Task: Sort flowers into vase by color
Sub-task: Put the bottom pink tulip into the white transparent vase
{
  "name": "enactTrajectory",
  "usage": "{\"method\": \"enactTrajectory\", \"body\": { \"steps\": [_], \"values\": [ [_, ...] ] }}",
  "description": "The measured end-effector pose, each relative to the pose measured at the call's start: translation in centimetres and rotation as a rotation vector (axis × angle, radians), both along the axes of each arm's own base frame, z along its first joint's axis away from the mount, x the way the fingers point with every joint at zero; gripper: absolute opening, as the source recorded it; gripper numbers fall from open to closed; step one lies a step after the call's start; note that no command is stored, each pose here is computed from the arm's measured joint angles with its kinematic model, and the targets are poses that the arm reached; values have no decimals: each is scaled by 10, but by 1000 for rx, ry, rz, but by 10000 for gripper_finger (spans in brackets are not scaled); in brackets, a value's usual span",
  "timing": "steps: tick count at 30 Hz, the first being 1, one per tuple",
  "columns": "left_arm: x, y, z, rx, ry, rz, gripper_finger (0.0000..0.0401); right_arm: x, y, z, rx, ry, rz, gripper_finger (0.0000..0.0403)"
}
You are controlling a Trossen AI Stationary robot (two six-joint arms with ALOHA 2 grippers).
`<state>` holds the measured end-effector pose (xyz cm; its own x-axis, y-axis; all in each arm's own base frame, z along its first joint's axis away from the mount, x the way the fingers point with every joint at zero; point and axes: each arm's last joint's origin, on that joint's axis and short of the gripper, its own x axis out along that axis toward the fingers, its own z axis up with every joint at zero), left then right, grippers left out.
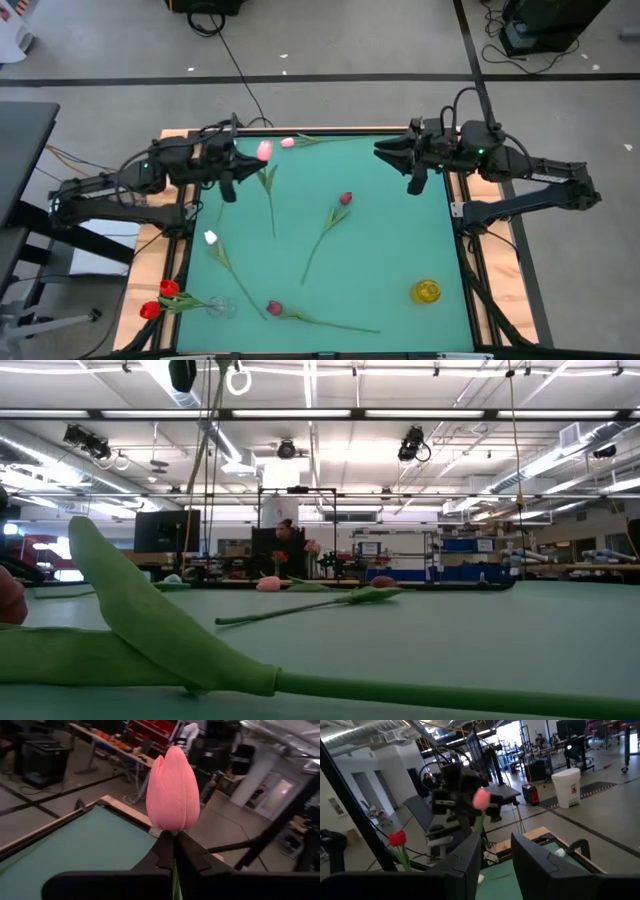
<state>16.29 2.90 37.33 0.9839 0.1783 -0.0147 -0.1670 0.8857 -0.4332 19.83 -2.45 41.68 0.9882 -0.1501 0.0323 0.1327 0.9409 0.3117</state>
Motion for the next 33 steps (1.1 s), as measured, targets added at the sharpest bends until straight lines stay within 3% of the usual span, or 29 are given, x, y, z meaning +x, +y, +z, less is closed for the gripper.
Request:
{"method": "enactTrajectory", "body": {
  "steps": [3,8,14,25,33],
  "values": [
    [-3,-10,3,28,-13,-75,10,6,-1,-3,-1,18,0,119],
    [-15,-40,31,163,-49,-327,10,15,-2,-9,3,49,6,119],
    [-27,-57,48,312,0,-306,10,14,-1,-9,-2,52,37,119],
    [-28,-67,50,304,-1,-306,10,1,1,-1,-34,6,52,119],
    [-29,-68,50,258,-2,-298,10,-10,3,4,-261,20,60,112]
  ]
}}
